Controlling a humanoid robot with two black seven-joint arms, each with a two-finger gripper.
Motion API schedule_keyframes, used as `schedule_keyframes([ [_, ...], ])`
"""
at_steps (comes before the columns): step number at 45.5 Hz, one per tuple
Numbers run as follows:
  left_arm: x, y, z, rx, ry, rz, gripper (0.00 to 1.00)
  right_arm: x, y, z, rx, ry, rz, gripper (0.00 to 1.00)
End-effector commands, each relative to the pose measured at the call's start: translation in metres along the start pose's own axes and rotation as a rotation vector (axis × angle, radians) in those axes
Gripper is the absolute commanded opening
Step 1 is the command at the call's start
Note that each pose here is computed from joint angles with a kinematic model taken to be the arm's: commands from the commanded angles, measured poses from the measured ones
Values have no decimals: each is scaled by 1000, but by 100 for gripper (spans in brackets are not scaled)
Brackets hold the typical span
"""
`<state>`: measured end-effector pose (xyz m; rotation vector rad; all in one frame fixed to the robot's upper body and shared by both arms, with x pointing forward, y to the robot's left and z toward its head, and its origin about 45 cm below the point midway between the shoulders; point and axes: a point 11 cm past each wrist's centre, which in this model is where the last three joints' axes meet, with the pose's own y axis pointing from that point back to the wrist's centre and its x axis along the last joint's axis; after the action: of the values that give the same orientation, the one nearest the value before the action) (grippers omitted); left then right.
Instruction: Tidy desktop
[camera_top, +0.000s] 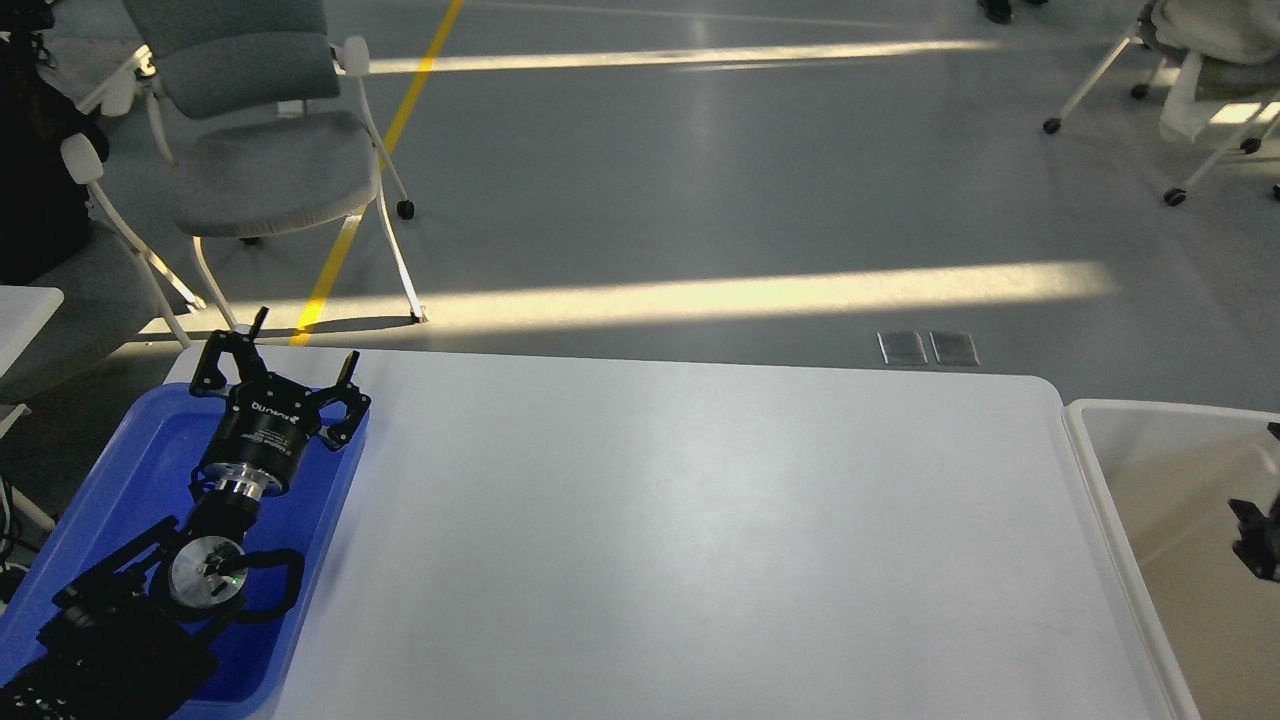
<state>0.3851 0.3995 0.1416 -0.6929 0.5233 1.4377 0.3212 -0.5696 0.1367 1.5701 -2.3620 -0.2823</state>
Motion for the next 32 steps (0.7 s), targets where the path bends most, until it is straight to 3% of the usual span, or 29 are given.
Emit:
schedule_keyframes([
  [1,0,0,0,0,0,0,100,-37,10,-46,214,-226,-123,100],
  [13,0,0,0,0,0,0,100,-111,28,-36,271,-340,-271,100],
  [21,0,0,0,0,0,0,100,-137,30,-38,345,-433,-271,100],
  [32,0,0,0,0,0,0,100,-149,29,-22,322,-457,-261,100],
])
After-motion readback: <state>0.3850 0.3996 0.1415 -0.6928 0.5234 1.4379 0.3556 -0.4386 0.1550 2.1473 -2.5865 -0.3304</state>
